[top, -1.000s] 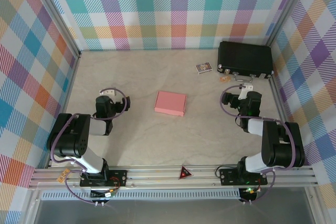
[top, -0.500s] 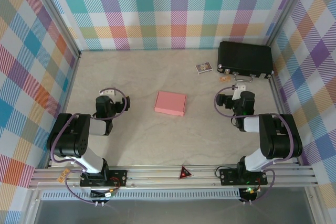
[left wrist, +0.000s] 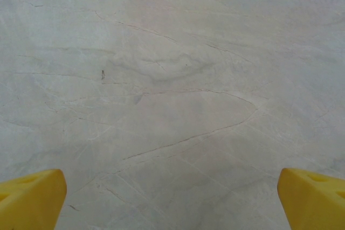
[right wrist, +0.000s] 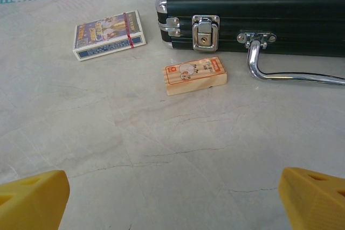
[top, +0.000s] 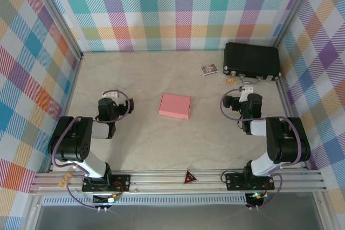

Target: Fold the paper box

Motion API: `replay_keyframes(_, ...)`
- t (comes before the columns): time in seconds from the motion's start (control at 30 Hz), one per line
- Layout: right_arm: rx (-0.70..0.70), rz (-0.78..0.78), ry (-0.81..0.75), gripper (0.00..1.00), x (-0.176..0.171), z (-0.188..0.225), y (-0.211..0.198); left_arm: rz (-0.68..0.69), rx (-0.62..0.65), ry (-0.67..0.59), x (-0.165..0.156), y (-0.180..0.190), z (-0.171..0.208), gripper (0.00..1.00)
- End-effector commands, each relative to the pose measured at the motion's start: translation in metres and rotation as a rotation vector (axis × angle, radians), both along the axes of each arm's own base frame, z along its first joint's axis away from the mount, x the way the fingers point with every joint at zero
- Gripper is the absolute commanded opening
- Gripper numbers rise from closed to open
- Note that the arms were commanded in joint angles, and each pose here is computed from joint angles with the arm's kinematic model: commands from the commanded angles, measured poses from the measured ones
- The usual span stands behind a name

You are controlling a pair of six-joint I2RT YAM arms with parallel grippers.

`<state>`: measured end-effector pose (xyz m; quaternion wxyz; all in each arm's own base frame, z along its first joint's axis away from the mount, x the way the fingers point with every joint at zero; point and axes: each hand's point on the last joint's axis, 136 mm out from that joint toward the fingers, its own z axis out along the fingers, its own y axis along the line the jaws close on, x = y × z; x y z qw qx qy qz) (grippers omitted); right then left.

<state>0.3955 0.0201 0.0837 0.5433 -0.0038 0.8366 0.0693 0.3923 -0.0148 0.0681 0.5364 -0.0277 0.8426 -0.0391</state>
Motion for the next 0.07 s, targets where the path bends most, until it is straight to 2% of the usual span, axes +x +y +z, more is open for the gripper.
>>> replay_keyframes(0.0,-0.013,0.002,-0.041,0.99,0.0023,0.0082,-0.001,-0.014,0.001,-0.049,0.0093,-0.0011,0.0141,1.0)
replay_keyframes(0.03,-0.014,0.002,-0.042,0.99,0.0023,0.0083,-0.001,-0.015,0.0,-0.049,0.0084,-0.0013,0.0138,1.0)
